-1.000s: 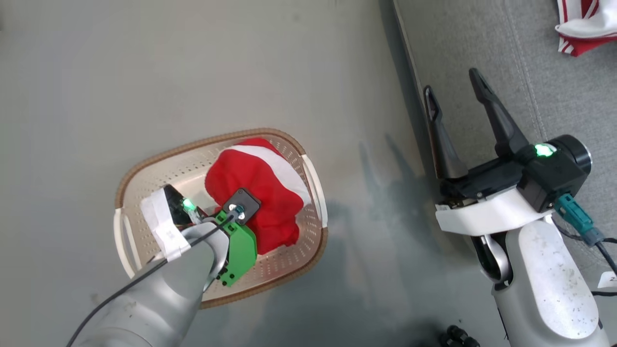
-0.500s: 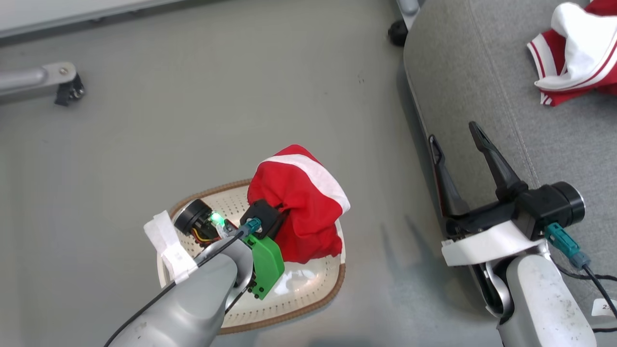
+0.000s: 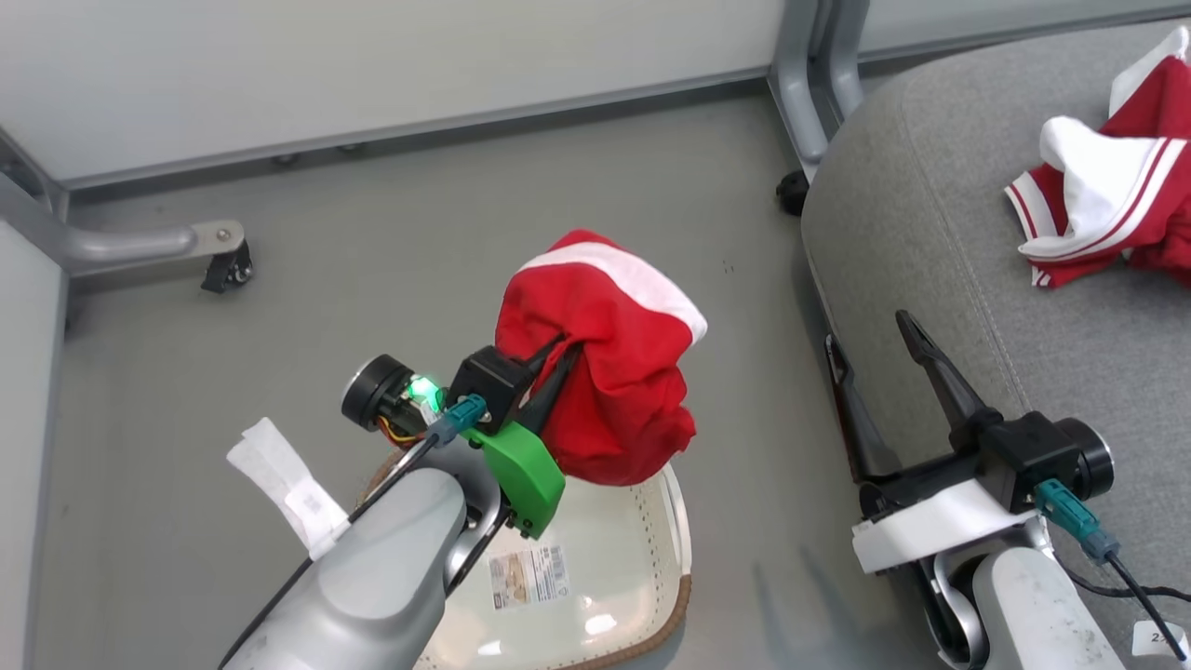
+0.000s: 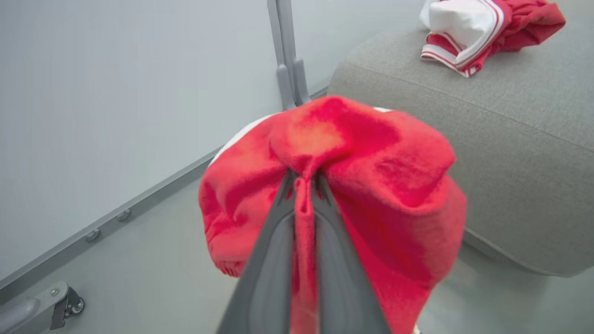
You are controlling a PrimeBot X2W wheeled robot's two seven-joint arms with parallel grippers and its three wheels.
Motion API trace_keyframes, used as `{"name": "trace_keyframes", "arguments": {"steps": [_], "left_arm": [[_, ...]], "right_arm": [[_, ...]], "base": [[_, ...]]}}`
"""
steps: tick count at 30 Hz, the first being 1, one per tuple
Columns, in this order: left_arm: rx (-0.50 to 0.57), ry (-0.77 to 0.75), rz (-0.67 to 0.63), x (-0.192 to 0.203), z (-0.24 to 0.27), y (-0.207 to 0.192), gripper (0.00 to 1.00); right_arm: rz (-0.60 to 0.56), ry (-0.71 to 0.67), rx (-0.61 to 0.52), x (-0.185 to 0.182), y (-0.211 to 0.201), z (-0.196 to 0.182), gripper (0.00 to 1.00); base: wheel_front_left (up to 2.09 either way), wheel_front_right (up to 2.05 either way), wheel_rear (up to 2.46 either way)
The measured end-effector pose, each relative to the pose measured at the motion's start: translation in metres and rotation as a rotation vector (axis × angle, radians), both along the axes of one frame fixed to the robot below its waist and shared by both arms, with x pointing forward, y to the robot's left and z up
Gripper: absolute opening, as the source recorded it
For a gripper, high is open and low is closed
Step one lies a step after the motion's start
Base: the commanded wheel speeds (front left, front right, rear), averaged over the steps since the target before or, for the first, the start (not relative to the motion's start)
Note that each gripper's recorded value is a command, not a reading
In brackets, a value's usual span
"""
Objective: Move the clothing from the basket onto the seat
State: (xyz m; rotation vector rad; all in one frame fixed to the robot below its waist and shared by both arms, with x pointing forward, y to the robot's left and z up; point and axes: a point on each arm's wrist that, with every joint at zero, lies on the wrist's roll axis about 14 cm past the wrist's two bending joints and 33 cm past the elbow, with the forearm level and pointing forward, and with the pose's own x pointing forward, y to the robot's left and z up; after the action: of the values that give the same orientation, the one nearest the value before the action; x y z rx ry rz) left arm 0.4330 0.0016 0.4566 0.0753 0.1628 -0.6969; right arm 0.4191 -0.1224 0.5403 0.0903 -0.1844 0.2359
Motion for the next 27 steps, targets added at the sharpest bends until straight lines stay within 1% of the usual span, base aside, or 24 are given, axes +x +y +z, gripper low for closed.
{"name": "trace_keyframes", "arguments": {"steps": [6,16,20,27], "left_arm": [[-0.050,-0.134,0.020,0.003,0.049,0.004,0.00],[-0.123,-0.316,0.021,0.000,0.119,0.003,0.00],[-0.133,-0.358,0.008,-0.004,0.133,-0.001,0.00],[-0.143,-0.386,-0.013,-0.006,0.142,-0.005,0.00]], "right_arm": [[0.014,-0.021,0.010,-0.013,0.005,0.010,1.00],[0.016,-0.025,0.026,-0.032,0.005,0.014,1.00],[0.018,-0.024,0.032,-0.036,0.005,0.014,1.00],[0.030,-0.017,0.045,-0.037,0.009,0.012,1.00]], "base": [[0.00,0.00,0.00],[0.00,0.00,0.00],[0.00,0.00,0.00],[0.00,0.00,0.00]]}}
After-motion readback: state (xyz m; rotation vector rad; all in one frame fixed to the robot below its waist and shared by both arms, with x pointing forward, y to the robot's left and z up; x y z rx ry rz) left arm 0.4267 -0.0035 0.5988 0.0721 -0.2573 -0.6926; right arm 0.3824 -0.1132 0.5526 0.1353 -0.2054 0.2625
